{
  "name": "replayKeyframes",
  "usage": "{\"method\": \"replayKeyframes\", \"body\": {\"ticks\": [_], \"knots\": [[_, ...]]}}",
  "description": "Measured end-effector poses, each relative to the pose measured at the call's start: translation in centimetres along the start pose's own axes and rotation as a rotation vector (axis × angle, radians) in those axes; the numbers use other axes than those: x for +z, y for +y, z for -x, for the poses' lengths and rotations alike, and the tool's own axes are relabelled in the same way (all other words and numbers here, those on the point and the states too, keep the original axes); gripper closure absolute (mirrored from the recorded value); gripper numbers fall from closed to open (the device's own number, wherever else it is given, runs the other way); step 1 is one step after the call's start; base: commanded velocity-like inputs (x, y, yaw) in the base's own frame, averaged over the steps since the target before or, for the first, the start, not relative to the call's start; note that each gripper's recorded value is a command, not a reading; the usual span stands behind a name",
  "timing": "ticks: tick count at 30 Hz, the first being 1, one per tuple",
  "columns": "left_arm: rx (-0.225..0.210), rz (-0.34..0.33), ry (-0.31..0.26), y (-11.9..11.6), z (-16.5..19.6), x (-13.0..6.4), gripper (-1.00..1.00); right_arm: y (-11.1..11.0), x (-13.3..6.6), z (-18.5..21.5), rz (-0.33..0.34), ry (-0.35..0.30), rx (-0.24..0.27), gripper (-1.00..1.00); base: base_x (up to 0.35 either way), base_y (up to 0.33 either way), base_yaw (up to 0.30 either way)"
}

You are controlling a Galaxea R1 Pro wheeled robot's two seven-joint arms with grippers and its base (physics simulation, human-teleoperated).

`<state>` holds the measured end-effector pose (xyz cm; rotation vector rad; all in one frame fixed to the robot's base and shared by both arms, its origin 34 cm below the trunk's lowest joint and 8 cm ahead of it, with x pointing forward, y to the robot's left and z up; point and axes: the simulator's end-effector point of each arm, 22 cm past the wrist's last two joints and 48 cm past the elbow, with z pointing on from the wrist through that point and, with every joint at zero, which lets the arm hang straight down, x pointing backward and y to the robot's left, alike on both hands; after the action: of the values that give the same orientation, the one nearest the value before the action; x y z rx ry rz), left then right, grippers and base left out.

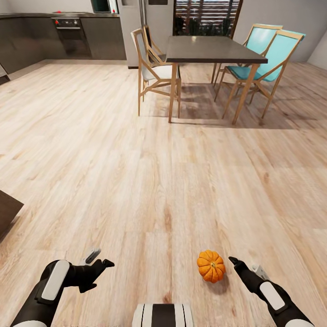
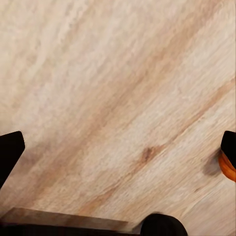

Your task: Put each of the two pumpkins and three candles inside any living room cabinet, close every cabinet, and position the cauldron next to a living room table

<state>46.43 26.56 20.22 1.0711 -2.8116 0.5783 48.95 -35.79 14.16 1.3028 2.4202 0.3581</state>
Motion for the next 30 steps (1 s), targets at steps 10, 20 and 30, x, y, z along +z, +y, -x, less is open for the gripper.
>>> {"method": "replayKeyframes", "body": {"ticks": [10,20,30], "knots": [[-0.086,-0.078,-0.007,1.2,2.2,-0.7,-1.00,-2.0,0.8,-0.8,-0.032,0.021,0.025,-1.00,0.000,0.000,0.000],[-0.222,-0.430,-0.045,-0.7,6.0,-4.7,-1.00,0.2,1.5,-2.2,0.115,0.063,0.024,-1.00,0.000,0.000,0.000],[-0.245,-0.412,-0.024,0.5,5.5,-3.2,-1.00,-2.4,2.1,-2.2,0.075,0.073,0.028,-1.00,0.000,0.000,0.000]]}}
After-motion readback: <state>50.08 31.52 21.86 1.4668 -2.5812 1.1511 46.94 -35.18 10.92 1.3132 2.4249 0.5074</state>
